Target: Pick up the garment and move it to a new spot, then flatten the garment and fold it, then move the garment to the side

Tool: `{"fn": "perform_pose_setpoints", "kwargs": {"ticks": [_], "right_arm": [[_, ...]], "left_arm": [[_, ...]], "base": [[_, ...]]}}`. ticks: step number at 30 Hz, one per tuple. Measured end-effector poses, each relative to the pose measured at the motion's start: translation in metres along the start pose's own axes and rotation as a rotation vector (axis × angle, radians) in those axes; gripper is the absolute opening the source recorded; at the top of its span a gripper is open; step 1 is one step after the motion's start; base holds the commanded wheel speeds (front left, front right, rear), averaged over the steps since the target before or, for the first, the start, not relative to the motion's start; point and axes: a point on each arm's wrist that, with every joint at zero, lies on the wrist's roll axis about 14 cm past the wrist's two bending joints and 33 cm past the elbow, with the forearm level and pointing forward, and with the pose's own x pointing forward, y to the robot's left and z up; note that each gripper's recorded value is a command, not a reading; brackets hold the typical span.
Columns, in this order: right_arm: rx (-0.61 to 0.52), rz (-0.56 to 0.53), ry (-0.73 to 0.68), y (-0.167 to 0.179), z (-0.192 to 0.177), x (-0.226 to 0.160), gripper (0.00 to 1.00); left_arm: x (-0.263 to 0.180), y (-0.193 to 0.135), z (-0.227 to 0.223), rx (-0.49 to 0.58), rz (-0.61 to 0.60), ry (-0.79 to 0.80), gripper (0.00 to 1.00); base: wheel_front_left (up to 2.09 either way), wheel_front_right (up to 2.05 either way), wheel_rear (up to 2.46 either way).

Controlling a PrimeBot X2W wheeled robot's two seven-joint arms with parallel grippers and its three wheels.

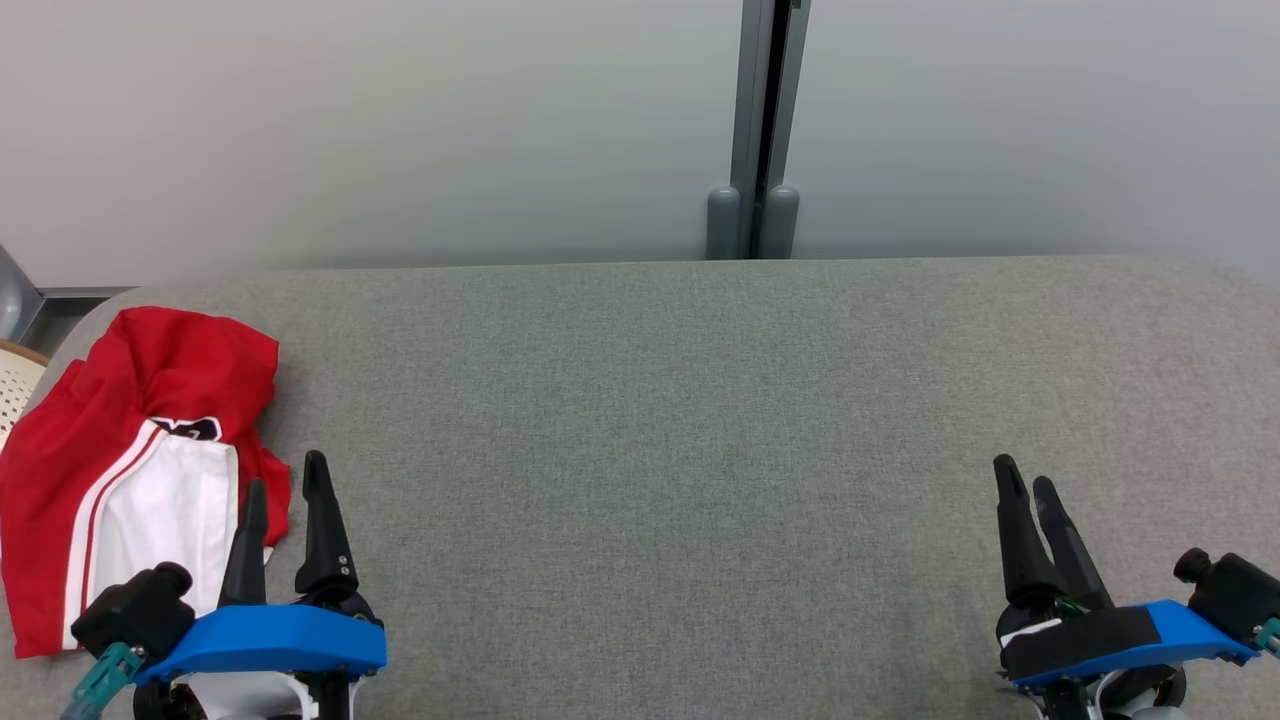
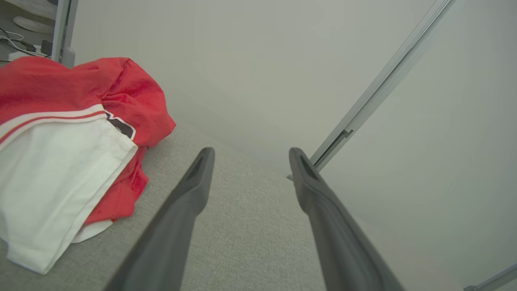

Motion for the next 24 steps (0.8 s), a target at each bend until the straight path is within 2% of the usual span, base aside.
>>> {"fn": "perform_pose_setpoints", "kwargs": {"ticks": [24], "right_arm": [[-0.256,0.059,0.004,0.011,-0.008,0.0,1.0]], "left_arm": [[-0.003,-0.002,-0.005,0.29,-0.027,-0.008,1.0]], "base": [[0.0,0.0,0.0]]}}
